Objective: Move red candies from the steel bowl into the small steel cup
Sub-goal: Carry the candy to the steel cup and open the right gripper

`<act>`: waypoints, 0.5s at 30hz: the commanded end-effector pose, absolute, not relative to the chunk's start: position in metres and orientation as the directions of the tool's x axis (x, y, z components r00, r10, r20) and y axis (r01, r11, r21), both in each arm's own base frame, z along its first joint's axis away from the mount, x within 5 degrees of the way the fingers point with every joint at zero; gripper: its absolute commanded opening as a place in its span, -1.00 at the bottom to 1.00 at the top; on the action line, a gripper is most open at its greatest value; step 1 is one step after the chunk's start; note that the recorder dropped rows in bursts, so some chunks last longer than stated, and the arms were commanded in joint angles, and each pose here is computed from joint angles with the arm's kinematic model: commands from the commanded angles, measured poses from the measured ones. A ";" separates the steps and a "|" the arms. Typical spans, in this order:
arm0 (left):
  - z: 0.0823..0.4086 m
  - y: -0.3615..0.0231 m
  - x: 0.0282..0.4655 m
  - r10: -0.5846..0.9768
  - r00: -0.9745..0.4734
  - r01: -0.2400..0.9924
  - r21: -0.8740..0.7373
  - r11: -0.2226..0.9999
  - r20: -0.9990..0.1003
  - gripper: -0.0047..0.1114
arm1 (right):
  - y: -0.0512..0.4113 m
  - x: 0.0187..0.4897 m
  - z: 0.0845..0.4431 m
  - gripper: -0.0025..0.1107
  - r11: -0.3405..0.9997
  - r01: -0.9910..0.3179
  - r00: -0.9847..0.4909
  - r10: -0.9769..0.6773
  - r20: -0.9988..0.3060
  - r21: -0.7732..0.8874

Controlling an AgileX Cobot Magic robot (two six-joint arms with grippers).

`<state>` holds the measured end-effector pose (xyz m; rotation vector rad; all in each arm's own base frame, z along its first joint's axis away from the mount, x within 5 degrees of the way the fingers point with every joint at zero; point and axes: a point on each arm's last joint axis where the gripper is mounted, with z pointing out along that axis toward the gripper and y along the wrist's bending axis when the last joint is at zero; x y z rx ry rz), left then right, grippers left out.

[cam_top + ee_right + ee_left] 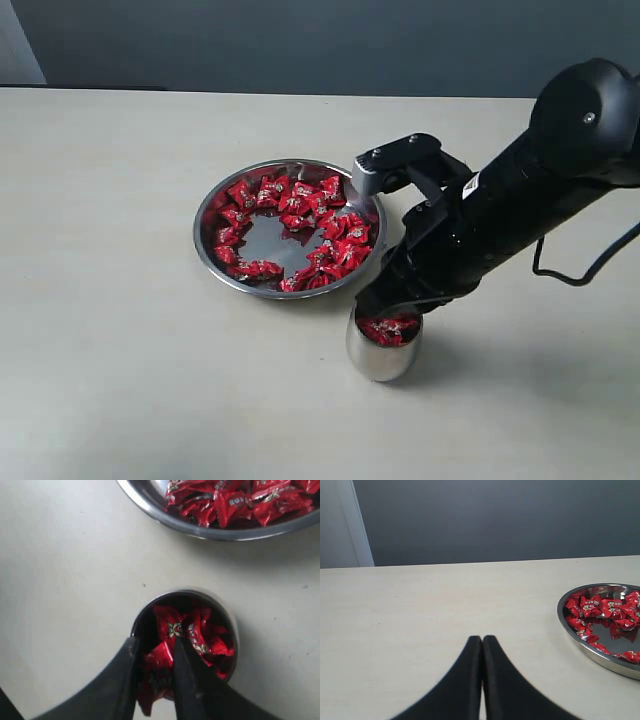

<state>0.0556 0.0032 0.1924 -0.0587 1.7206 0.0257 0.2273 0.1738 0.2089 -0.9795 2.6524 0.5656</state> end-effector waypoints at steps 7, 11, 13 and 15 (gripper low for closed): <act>0.192 0.003 0.055 -0.027 -0.143 -0.048 -0.020 0.999 -0.989 -0.91 | 0.169 0.229 0.208 -0.95 0.683 -0.703 -0.697 -0.605 -0.385 0.199; 0.192 0.003 0.055 -0.027 -0.143 -0.048 -0.020 0.999 -0.989 -0.91 | 0.169 0.230 0.208 -0.95 0.677 -0.711 -0.688 -0.614 -0.386 0.191; 0.192 0.003 0.055 -0.027 -0.143 -0.048 -0.020 0.999 -0.989 -0.91 | 0.169 0.230 0.208 -0.95 0.674 -0.714 -0.685 -0.617 -0.387 0.189; 0.192 0.003 0.055 -0.027 -0.143 -0.048 -0.020 0.999 -0.989 -0.91 | 0.169 0.230 0.208 -0.95 0.673 -0.715 -0.684 -0.618 -0.387 0.189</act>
